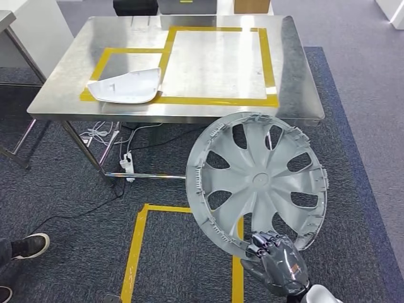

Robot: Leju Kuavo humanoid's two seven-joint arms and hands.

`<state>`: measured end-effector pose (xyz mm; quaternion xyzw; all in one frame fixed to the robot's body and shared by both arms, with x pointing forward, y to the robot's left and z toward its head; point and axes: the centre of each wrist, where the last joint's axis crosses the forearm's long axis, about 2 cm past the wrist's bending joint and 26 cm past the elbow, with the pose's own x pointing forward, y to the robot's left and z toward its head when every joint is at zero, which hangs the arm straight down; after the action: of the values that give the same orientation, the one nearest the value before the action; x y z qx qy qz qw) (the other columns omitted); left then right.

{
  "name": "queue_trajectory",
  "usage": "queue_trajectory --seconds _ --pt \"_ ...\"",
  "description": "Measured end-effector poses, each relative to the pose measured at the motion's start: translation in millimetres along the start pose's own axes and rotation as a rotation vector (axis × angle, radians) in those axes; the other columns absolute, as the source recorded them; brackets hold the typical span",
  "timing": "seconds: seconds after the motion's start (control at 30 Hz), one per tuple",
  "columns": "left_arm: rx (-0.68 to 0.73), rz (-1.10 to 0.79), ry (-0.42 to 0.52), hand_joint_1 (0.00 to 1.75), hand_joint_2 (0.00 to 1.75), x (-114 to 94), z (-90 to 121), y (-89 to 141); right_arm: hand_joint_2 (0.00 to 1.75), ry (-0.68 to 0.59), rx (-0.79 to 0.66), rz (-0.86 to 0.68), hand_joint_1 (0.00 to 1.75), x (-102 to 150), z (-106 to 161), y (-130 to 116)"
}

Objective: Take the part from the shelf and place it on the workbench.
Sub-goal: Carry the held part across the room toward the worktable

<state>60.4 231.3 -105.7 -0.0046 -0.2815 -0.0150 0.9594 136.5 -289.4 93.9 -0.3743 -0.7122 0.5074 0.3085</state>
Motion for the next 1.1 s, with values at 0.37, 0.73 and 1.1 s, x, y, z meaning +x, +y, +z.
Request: queue_trajectory --seconds 0.37,0.73,1.1 --pt "-0.003 0.001 -0.001 0.00 1.75 0.2 0.0 -0.4 1.75 -0.005 -0.003 0.004 1.75 -0.6 -0.8 -0.2" --pt "-0.006 0.003 -0.002 0.00 1.75 1.0 -0.3 -1.1 1.75 -0.005 0.002 0.004 1.75 -0.1 0.5 0.5" --pt "-0.008 0.003 0.001 0.00 1.75 -0.8 0.4 0.0 1.75 -0.003 0.004 0.000 1.75 0.6 1.7 0.7"
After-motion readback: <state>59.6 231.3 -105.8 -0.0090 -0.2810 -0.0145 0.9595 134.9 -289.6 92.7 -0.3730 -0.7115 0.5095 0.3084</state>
